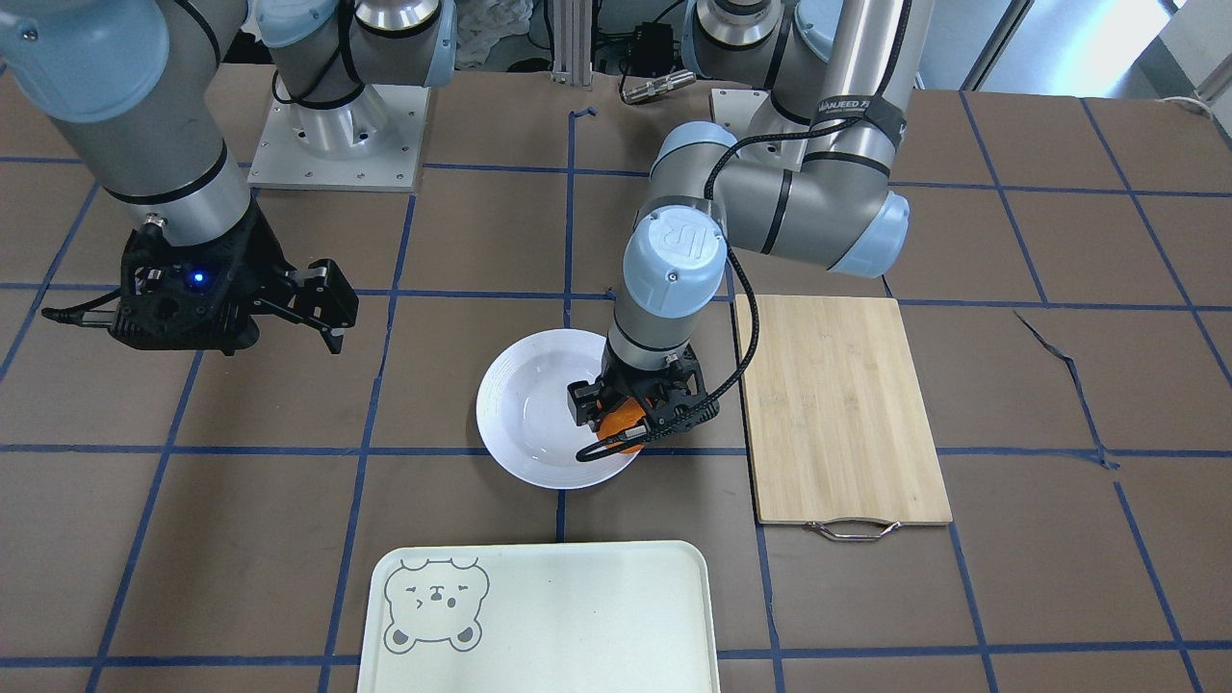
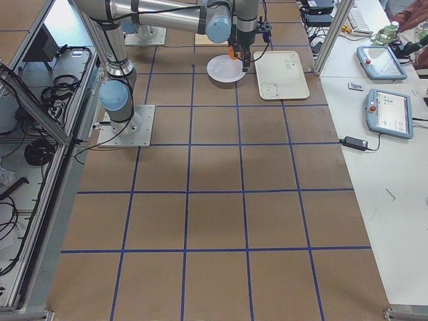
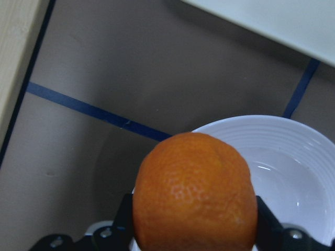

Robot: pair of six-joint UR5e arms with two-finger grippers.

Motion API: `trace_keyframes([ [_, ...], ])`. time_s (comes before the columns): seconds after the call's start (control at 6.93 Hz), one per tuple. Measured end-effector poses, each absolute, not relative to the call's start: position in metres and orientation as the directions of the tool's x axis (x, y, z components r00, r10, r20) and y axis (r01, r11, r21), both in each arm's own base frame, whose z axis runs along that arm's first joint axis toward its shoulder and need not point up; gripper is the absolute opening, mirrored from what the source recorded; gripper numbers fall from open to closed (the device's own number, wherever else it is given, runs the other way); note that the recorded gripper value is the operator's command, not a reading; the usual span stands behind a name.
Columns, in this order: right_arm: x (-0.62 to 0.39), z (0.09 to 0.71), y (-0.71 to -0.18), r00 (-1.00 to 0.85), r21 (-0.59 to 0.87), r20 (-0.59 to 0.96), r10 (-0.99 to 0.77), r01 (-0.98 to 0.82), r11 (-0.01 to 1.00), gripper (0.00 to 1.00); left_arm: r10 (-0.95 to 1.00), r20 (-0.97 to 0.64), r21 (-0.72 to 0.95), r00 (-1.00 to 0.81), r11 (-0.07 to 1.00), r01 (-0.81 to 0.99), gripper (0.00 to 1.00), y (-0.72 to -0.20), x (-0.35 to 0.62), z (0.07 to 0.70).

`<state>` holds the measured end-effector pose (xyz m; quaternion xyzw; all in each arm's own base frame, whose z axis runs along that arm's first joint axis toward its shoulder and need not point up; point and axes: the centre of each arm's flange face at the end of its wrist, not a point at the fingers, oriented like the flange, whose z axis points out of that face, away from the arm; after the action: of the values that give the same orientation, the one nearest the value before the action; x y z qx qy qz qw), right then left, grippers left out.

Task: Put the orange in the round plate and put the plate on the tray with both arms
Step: 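Carry the orange with the left gripper and lower it into the white plate, then release the orange, raise the left gripper while the right reaches the plate rim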

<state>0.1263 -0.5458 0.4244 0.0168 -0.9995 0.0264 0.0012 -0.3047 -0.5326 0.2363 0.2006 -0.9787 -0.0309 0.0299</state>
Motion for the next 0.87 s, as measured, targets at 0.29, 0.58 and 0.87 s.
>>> trace_keyframes([
  [0.29,0.129,0.404,-0.541,-0.999,-0.039,-0.035,-0.030,-0.028,0.999,1.00,-0.353,0.050,0.125,-0.934,0.930,-0.345,1.00,-0.512,-0.335,0.216],
  [0.58,0.132,0.381,-0.536,-0.997,-0.050,-0.068,-0.031,-0.027,0.998,1.00,-0.332,0.066,0.118,-0.941,0.939,-0.323,1.00,-0.512,-0.341,0.221],
  [0.87,0.140,0.363,-0.530,-0.989,-0.049,-0.140,-0.040,-0.033,0.998,1.00,-0.310,0.088,0.092,-0.947,0.949,-0.302,1.00,-0.534,-0.326,0.251],
])
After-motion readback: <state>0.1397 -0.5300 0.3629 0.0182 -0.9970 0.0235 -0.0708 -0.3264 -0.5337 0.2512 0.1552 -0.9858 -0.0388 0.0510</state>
